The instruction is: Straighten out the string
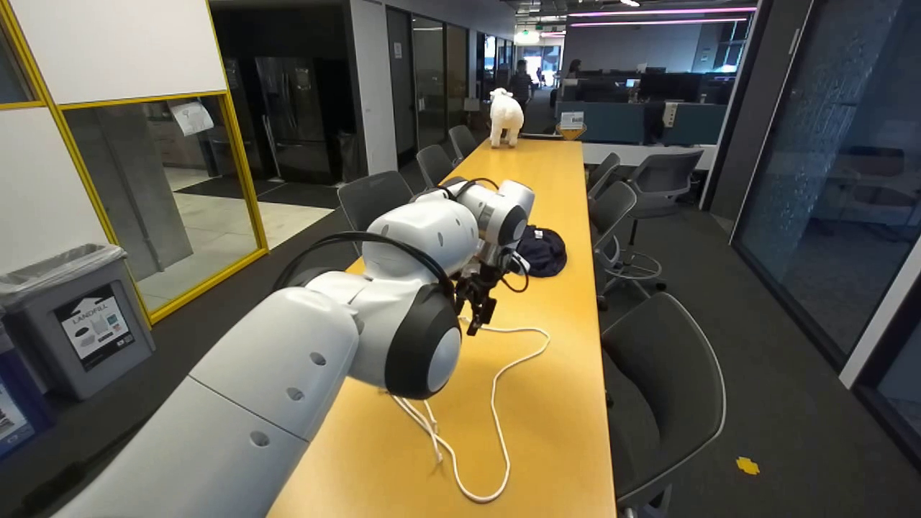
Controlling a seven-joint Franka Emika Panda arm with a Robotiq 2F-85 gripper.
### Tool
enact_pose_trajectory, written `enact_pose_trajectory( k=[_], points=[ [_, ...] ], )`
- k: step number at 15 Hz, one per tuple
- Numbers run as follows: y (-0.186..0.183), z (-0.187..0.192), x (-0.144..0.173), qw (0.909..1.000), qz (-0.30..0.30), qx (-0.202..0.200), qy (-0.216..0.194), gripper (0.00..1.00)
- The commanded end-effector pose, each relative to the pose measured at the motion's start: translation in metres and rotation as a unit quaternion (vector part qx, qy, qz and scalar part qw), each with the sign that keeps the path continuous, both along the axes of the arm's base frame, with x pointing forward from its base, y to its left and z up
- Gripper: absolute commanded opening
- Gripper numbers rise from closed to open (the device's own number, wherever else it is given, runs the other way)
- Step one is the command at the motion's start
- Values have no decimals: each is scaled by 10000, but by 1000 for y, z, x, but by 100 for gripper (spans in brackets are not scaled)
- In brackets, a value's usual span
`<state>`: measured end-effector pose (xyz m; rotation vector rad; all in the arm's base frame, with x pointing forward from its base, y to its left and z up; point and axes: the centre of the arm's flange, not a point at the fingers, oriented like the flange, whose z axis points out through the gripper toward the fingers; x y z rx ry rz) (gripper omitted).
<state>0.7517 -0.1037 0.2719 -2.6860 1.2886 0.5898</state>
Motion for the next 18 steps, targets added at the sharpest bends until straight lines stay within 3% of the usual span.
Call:
enact_pose_trajectory(
  k=[1,6,11,14,18],
  points=[
    [11,16,-80,9950,865,247,440,100],
    [27,15,-110,9772,1977,417,647,100],
    [44,2,-142,9640,2433,295,1034,100],
    [51,-13,-165,9469,3039,180,1037,100],
    [56,-45,-187,9236,3766,63,720,100]
  ],
)
